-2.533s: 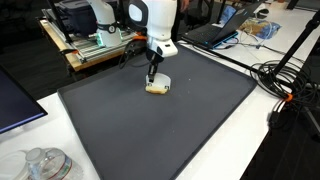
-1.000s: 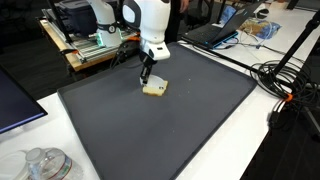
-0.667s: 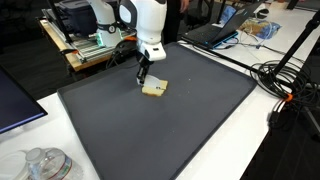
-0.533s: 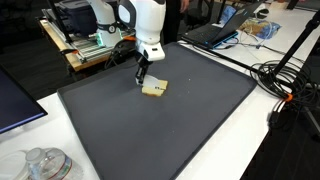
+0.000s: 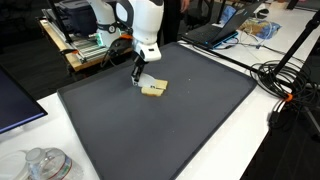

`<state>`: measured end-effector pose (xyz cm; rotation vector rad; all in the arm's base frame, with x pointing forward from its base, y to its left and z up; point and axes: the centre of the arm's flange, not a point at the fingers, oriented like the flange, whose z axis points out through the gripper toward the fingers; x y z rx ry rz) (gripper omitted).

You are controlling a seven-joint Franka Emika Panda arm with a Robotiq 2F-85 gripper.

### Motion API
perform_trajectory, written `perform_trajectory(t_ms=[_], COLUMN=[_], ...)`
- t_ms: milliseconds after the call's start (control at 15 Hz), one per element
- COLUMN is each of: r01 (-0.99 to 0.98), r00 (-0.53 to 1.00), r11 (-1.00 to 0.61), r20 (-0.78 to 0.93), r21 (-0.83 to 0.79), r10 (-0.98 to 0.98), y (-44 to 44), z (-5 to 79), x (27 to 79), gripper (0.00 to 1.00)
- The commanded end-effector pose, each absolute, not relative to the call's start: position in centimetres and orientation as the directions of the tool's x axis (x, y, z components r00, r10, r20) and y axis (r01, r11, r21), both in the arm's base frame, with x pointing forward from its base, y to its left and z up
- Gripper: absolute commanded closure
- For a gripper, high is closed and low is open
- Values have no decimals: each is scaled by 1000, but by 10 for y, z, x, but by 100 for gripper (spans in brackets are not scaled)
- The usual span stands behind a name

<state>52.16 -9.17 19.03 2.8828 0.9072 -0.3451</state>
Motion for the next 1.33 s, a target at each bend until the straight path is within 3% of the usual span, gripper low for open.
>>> perform_trajectory(t_ms=[0,533,1267], r01=[586,576,535], r00=[778,789,841], r11=[-810,-814,-825], r20=[-265,-209,-212], r21=[-20,-78,184], r10=[570,578,498], y=[-101,-75,19], z=[203,245,288], x=[509,520,540], gripper=[99,99,99])
